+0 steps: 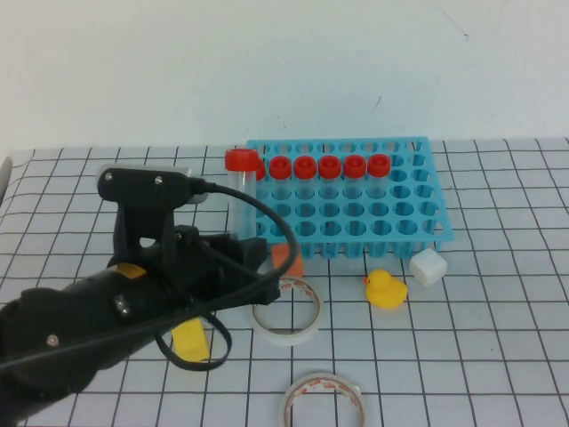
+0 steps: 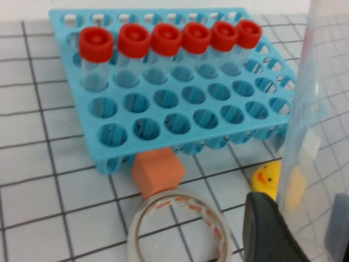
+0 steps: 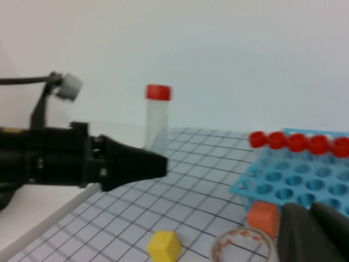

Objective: Place the test tubes

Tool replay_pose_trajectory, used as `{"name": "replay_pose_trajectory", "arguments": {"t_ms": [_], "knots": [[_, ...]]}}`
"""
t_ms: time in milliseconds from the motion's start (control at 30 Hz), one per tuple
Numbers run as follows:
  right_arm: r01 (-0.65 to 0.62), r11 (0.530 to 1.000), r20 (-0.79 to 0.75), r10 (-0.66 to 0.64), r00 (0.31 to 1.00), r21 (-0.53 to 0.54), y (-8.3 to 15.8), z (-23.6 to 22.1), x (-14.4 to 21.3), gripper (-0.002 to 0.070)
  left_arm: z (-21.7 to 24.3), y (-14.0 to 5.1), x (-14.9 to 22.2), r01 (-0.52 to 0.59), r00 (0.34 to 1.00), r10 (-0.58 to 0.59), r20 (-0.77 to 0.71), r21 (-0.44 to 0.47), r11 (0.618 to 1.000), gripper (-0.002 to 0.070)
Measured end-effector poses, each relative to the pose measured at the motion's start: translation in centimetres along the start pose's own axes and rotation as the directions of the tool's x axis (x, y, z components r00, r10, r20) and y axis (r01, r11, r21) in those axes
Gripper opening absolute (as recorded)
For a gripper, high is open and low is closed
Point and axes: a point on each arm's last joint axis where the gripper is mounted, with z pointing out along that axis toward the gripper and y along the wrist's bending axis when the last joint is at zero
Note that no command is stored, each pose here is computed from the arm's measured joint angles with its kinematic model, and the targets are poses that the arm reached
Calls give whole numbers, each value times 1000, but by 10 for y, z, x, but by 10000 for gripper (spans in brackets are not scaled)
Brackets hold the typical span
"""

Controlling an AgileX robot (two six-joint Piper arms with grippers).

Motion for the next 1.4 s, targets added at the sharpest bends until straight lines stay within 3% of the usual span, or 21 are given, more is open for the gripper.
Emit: {"name": "replay_pose_trajectory", "arguments": {"t_ms": [133, 367, 467, 600, 967, 1400], "knots": [[38, 991, -58, -45, 997, -126, -8, 26, -21, 89, -1, -11, 1, -27, 999, 26, 28, 20, 999, 210], [-20, 965, -117, -11, 993, -260, -33, 72, -49, 364, -3, -29, 3, -33, 995, 29, 94, 46, 998, 210], [-33, 944, -143, -15, 990, -327, -35, 95, -56, 424, -5, -35, 2, -25, 990, 18, 140, 48, 999, 210], [10, 914, -152, -79, 985, -406, -25, 127, -64, 444, -6, -40, 0, -38, 983, 29, 181, 50, 998, 210], [76, 868, -151, -171, 974, -491, 3, 216, -76, 449, -7, -42, -1, -37, 979, 22, 203, 73, 997, 210], [66, 831, -167, -189, 968, -553, 19, 259, -64, 441, -7, -43, -2, -46, 978, 29, 207, 76, 996, 210]]}}
